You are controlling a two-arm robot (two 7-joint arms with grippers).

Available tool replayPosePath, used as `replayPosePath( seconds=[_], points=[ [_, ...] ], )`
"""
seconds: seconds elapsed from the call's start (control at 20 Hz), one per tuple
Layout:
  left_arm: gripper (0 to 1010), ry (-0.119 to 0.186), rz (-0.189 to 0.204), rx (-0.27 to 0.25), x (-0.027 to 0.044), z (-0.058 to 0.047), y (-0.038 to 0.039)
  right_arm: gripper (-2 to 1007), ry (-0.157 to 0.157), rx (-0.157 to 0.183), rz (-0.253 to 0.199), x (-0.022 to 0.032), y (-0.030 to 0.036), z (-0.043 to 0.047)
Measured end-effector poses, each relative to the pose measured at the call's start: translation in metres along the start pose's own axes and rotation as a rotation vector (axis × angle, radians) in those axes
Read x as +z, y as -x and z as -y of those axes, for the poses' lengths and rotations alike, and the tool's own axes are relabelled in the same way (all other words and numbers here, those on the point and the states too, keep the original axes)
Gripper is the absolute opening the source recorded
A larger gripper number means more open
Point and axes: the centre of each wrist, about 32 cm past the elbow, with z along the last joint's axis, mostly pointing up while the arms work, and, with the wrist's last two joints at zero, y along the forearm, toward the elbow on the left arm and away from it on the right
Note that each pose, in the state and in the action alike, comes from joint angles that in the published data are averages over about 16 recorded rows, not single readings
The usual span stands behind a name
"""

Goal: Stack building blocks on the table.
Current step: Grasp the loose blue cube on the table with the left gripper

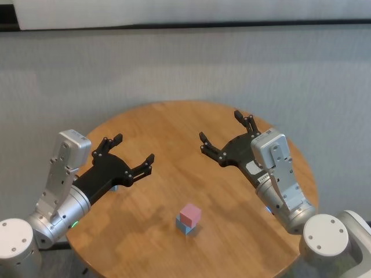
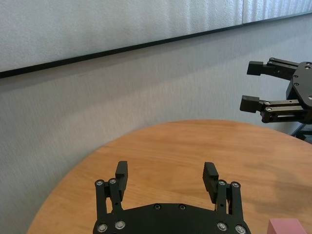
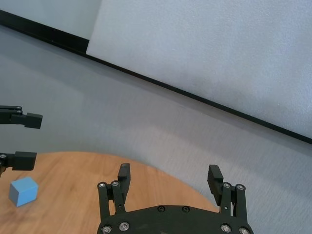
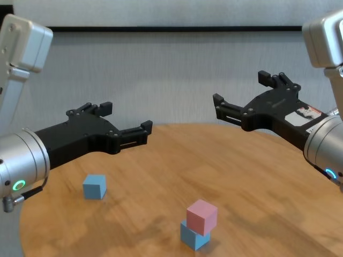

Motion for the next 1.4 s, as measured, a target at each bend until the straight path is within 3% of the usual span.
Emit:
replayPosePath(
  seconds=[0.4, 0.8, 1.4],
  points=[
    [1002, -0.002, 0.000, 0.002, 0.0001, -0.001, -0.0002, 1000, 0.004, 0.001, 0.001, -0.0003, 0.0010, 0.0013],
    [1002, -0.017, -0.014, 0.023, -0.0018, -0.008, 0.0004, 1001, 0.006, 0.001, 0.001, -0.0004, 0.0015, 0.0019],
    [1001, -0.136, -0.076, 0.030, -0.0089, -0.018, 0.0070, 1001, 0.007, 0.002, 0.002, -0.0005, 0.0016, 0.0023]
  ],
)
